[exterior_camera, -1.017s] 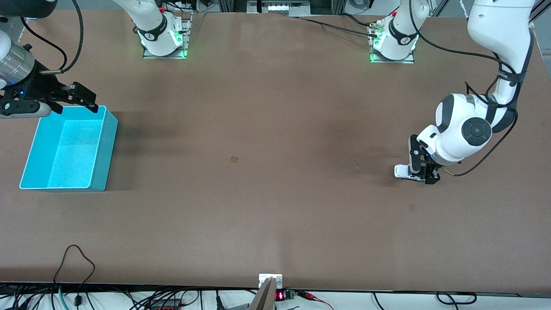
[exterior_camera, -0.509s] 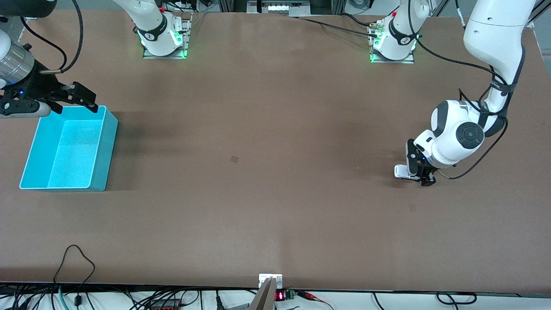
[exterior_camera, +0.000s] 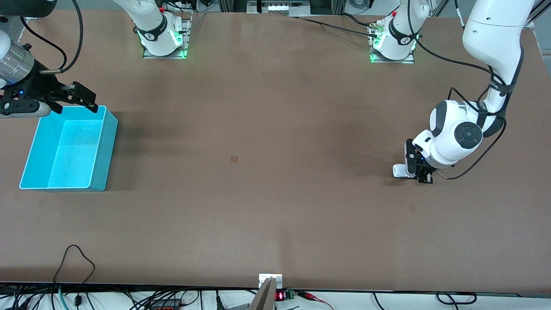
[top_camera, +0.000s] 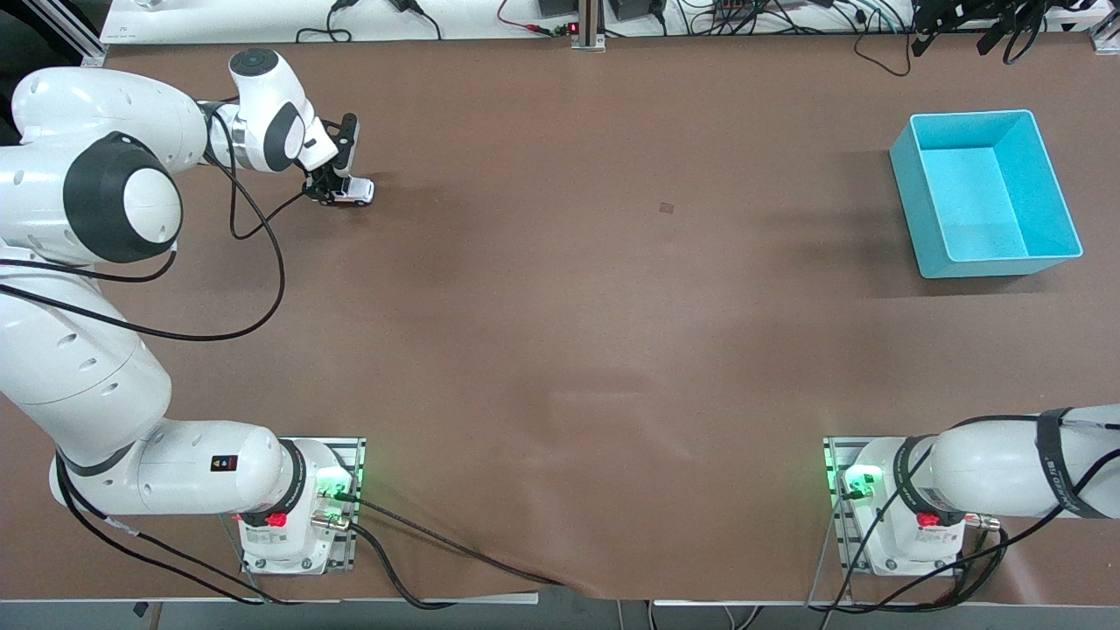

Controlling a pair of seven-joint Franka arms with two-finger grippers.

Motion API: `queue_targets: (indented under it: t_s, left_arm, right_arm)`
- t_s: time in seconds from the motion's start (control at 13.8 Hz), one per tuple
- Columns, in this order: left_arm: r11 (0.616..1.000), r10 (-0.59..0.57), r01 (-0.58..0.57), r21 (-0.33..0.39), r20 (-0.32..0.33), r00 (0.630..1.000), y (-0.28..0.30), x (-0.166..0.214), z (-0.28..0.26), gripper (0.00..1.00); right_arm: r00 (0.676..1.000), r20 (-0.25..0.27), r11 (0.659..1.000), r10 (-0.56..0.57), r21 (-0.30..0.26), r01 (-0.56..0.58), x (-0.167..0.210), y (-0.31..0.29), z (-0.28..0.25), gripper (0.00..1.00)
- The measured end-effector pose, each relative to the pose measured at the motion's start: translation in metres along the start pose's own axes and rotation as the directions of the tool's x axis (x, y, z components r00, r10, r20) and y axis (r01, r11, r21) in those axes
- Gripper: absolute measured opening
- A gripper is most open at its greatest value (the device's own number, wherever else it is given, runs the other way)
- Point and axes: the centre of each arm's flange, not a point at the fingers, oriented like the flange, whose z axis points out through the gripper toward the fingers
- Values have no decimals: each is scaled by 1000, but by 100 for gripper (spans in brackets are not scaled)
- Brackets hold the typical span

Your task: Wind and store white jeep toy

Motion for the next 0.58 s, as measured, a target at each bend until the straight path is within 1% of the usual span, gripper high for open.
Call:
queue_targets:
  t_s: [0.22, 0.36, 0.44, 0.58]
  left_arm:
    - [1000, -2, 2, -1, 0, 1000, 0, -2, 0, 51]
    - [1000, -9, 9, -2, 3, 1000, 1, -11, 1, 51]
    - [1000, -7, 7, -3, 5, 1000, 1, -22, 2, 51]
    - [1000, 11, -11, -4, 8, 1000, 1, -59, 5, 51]
  right_arm:
    - [1000, 0, 1000, 0, 0, 0, 0, 0, 0, 100]
    - [1000, 0, 1000, 0, 0, 0, 0, 0, 0, 100]
    - [1000, 0, 1000, 0, 0, 0, 0, 0, 0, 100]
    - [1000, -1, 1000, 0, 0, 0, 0, 0, 0, 100]
